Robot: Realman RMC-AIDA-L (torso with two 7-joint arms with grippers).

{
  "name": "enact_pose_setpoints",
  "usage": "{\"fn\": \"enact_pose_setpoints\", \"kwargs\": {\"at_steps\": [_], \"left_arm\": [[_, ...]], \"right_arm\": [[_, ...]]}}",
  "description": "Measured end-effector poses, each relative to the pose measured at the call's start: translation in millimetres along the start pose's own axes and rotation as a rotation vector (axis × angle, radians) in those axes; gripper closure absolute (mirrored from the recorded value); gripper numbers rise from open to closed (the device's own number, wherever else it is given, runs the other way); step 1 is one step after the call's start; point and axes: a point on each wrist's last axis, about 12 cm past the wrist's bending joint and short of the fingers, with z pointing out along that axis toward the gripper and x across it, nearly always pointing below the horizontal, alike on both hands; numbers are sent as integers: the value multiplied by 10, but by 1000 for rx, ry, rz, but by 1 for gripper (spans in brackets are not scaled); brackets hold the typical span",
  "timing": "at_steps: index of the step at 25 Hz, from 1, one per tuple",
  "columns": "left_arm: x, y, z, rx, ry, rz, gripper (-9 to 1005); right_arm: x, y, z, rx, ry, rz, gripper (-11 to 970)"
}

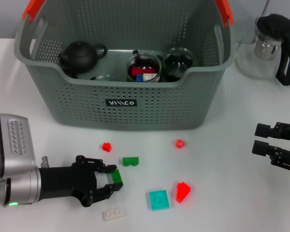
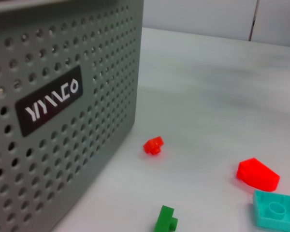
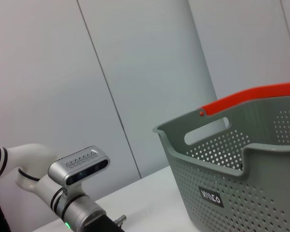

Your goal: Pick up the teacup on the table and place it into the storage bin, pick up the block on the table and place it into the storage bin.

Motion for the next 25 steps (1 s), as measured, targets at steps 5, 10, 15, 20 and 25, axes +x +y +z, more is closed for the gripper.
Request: {"fn": "enact_pose_setpoints", "kwargs": {"at_steps": [5,10,15,20,25], "left_arm": [[-19,18,-25,-2,7,9,546],[-68,2,-86,27,-34,10,589],[-280,8,-374,131,-185,-45,579],[-635,50,-628,212,-457,-34,568],[-1067,302,-687,195,-650,-98,558]], "right_arm": [[-2,-1,6,-3,1,0,464],[-7,-2,3,-2,1,2,463],[-14,-3,5,-4,1,6,463],[-26,-9,23,-10,2,3,464],[-35,-11,36,-14,1,0,464]]}}
